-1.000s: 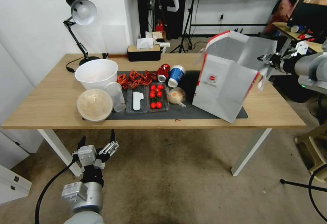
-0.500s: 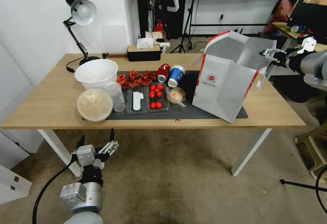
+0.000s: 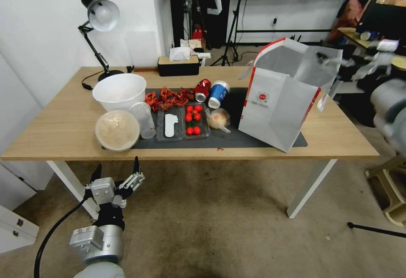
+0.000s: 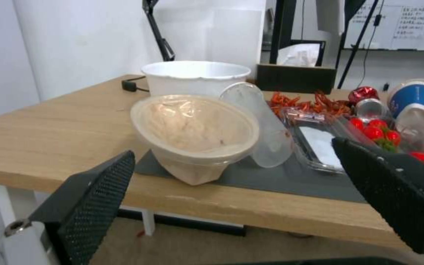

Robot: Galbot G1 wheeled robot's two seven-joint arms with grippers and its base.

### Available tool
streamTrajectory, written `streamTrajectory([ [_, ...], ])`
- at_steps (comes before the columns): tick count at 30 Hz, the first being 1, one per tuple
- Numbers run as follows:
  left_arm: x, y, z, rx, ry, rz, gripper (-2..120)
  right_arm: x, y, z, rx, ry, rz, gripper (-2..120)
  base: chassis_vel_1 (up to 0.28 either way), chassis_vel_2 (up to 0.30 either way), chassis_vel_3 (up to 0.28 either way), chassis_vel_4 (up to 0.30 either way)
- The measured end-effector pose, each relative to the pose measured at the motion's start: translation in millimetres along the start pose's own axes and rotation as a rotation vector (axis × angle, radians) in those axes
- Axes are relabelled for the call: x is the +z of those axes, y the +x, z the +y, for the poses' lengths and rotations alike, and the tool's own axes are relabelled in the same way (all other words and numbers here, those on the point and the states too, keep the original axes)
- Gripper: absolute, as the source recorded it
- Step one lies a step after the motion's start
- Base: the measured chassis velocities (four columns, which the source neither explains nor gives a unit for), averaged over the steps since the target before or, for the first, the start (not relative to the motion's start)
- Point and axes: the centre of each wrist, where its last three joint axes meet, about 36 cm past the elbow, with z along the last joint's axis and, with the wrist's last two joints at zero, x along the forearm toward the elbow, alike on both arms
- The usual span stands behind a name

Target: Pick up the food delivery bag from the floor and place it on the table.

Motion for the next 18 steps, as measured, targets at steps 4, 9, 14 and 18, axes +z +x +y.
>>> streamTrajectory([
  [4,-1.0,5.1,0.8,-0.017,-0.002,-0.006,100,22.1,30.5,41.0,-0.106,0.021,-0.099,100,0.000,0.000,0.000,0.000],
  [9,-3.4,10.8,-0.5,-0.041,0.005,-0.017,100,34.8,44.2,57.3,-0.133,0.000,-0.140,100,0.000,0.000,0.000,0.000],
  [14,-3.2,15.8,-2.8,-0.068,0.007,-0.030,100,59.6,67.8,72.1,-0.135,-0.002,-0.172,100,0.000,0.000,0.000,0.000],
  [18,-1.3,16.5,-4.0,-0.071,0.005,-0.032,100,88.2,91.8,82.1,-0.085,-0.011,-0.172,100,0.000,0.000,0.000,0.000],
])
